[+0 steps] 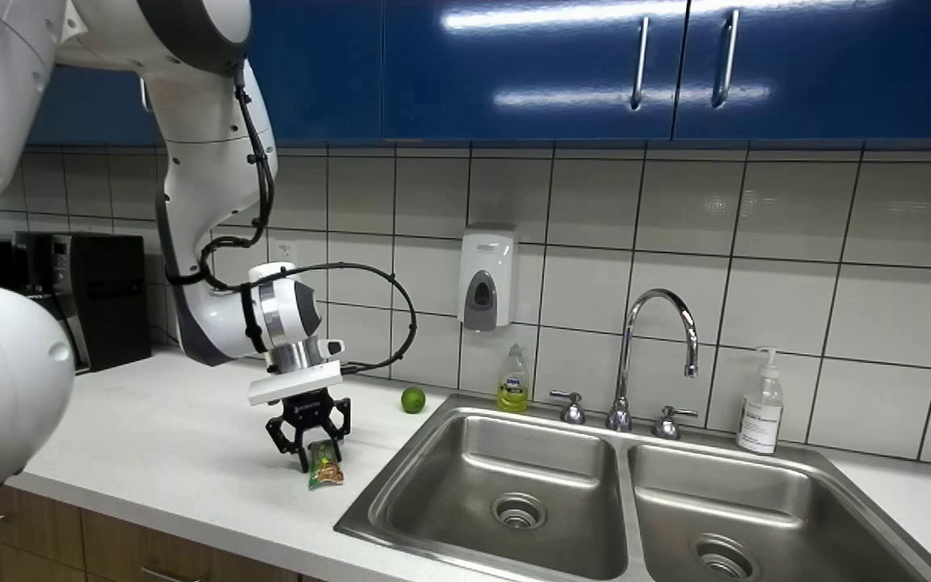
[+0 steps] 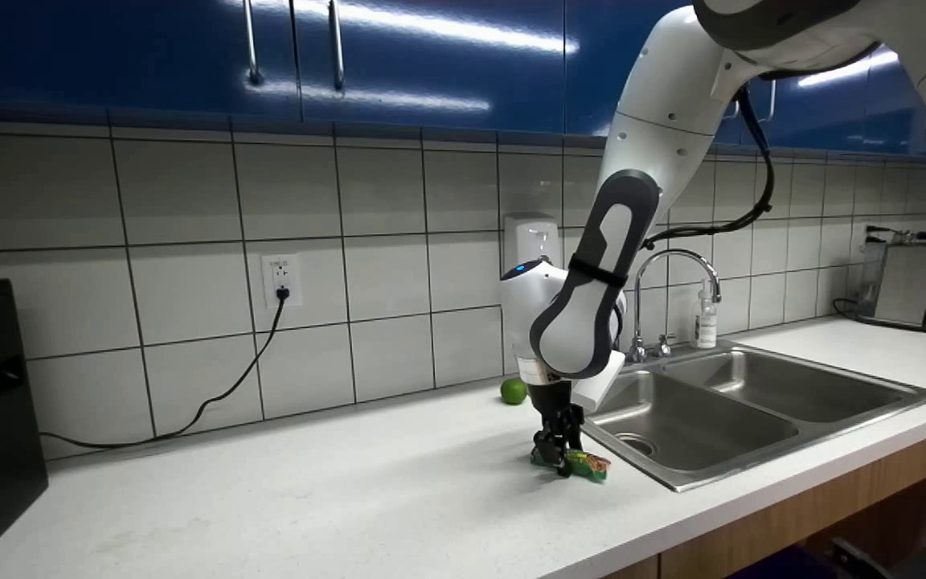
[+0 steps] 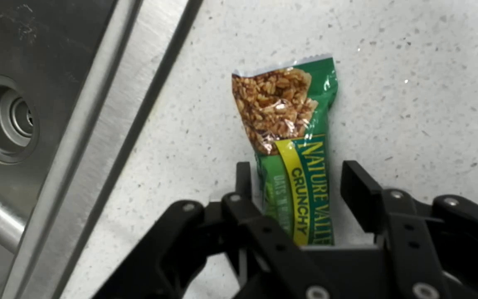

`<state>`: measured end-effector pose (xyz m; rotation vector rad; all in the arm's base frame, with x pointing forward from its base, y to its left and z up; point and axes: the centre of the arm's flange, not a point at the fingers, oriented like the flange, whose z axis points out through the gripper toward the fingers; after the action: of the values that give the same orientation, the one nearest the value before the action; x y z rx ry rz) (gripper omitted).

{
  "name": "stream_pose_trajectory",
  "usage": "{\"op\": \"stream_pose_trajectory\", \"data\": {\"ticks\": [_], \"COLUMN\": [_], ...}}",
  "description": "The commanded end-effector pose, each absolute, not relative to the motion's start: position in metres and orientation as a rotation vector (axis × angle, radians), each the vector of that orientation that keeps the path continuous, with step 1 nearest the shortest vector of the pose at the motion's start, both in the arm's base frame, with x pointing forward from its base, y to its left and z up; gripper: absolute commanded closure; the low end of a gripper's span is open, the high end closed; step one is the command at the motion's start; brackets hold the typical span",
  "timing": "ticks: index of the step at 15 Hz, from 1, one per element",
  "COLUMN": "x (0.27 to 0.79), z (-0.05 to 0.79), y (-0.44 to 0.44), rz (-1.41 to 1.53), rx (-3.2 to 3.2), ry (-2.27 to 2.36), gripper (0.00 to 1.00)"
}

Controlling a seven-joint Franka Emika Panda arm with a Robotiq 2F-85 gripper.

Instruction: Remove the green packet from the sink and put it on the counter

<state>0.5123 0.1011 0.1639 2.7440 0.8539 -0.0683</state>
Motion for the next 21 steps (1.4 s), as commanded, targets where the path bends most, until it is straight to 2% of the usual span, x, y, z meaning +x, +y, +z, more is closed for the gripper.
{"op": "stream_pose_trajectory", "data": {"ticks": [1, 3, 15, 21], "x": [0.507, 0.507, 0.511, 0.513], "z": [0.173, 0.176, 0.238, 0.257], "y": [0.097, 0.095, 0.066, 0.031], "rz": [-0.043, -0.031, 0.126, 0.053], "rx": [2.727, 2.728, 2.773, 2.867], "ry": [0.896, 0.895, 0.807, 0.641], "gripper": [0.1, 0.0, 0.0, 0.0]}}
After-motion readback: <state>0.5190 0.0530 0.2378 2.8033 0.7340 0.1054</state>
